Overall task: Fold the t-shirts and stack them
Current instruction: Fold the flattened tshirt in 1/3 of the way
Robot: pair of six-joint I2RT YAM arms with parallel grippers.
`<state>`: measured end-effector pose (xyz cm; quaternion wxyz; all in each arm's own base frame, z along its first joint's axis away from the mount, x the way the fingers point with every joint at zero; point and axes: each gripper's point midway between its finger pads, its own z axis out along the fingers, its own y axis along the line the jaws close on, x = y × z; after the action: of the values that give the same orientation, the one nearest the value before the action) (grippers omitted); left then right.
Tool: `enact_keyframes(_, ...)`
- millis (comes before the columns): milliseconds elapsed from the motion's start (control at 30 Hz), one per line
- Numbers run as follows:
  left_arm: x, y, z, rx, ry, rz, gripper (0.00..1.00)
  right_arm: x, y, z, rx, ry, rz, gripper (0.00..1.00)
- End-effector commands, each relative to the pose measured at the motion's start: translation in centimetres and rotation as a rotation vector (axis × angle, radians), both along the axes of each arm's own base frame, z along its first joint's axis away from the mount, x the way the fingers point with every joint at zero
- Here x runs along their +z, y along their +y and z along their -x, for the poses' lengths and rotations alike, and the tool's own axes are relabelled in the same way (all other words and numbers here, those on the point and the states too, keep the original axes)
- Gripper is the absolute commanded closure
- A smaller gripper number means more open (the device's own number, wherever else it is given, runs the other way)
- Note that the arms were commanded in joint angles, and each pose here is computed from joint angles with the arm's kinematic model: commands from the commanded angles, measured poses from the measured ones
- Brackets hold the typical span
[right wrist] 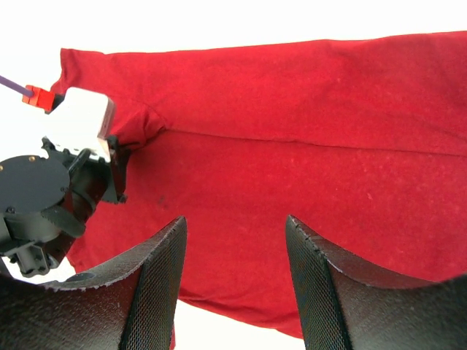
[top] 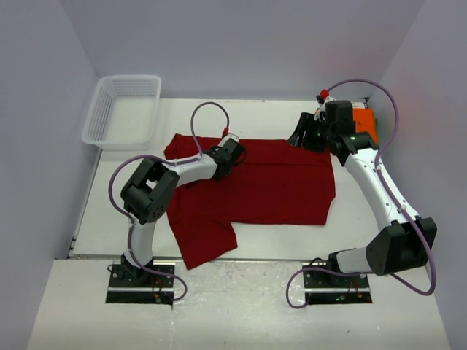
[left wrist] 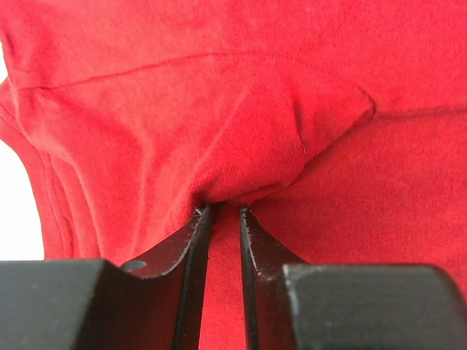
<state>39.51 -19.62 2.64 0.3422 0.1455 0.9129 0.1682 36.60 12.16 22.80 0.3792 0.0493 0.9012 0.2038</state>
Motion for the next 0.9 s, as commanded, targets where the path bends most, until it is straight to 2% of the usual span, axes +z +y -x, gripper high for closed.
enact_keyframes(0,2.3,0.0,-1.6,0.019,-0.057,0.005,0.76,0.9,0.7,-0.2,0.034,-0.038,-0.015,0.43)
enact_keyframes(733,0.2,0.0,-1.6,-0.005,0.008,0.032,0.78,0.7,0.6,-0.1,0.033,-0.039,-0.009,0.43)
enact_keyframes(800,0.1,-0.2,-1.7,-0.007,0.013,0.034,0.84,0.5,0.6,-0.1,0.031,-0.033,-0.01,0.43)
enact_keyframes(867,0.0,-0.4,-1.6,-0.013,0.017,0.038,0.95,0.6,0.5,-0.1,0.03,-0.036,-0.005,0.43)
